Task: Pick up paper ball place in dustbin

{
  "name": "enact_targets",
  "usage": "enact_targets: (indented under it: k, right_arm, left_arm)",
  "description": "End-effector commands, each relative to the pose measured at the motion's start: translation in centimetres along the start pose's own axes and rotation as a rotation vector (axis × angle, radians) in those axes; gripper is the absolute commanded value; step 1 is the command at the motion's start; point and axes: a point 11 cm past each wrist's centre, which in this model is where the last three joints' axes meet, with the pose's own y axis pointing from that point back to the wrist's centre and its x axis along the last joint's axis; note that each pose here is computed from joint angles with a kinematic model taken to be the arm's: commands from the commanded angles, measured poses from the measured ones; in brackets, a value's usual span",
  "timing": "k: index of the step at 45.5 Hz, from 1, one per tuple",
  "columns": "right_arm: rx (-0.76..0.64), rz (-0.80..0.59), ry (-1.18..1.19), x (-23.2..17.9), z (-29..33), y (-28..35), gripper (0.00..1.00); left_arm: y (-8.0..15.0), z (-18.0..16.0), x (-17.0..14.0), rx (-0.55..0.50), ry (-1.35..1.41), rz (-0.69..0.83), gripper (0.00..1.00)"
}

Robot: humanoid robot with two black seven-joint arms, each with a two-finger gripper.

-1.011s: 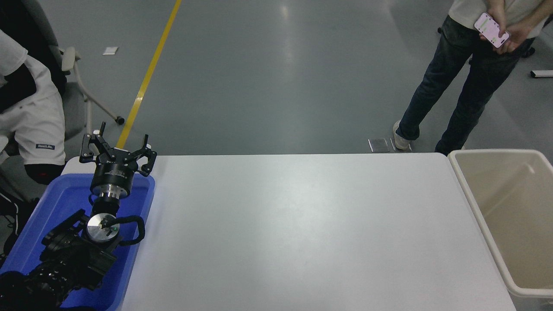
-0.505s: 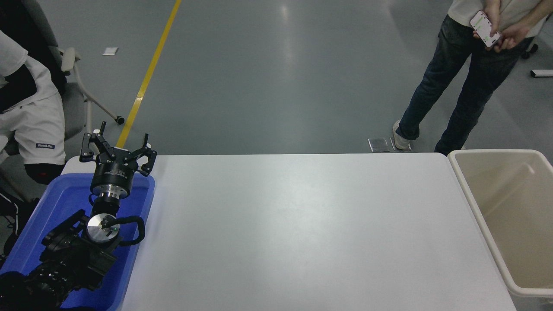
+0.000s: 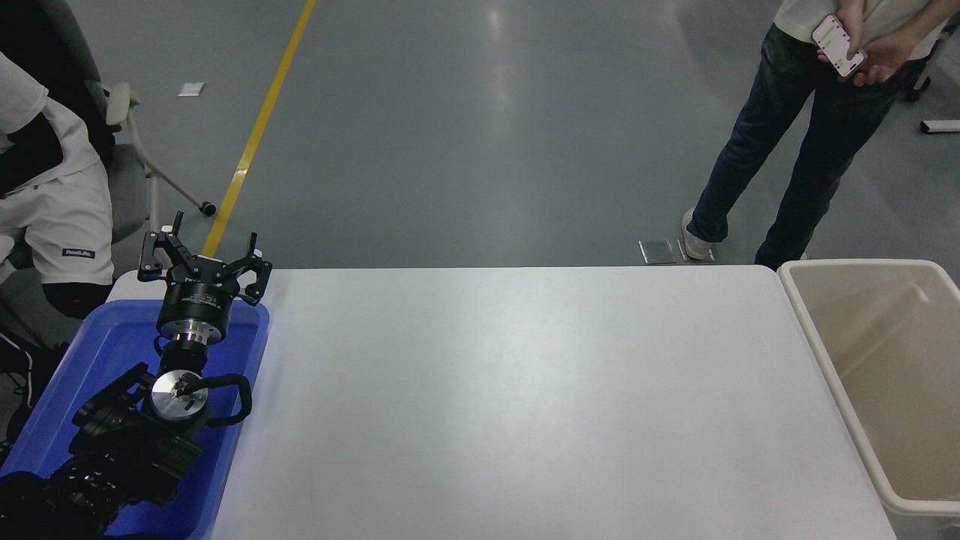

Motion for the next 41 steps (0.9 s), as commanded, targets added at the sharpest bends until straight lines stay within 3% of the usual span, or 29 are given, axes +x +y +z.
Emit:
enact_targets:
  k: [1, 18, 41]
  right_arm:
    - [-0.042, 0.143, -0.043, -3.6, 1.3, -2.2, 0.0]
    - [-0.042, 0.218, -0.088, -7.2, 0.7, -3.0, 0.0]
    - [-0.05, 0.221, -0.117, -8.2, 1.0, -3.2, 0.0]
  left_arm:
    - [0.0, 0.0, 0.0, 0.0, 0.0, 0.001, 0.99]
    - [0.0, 0.0, 0.0, 0.0, 0.0, 0.0, 0.99]
    - [0.0, 0.0, 0.0, 0.0, 0.0, 0.0, 0.99]
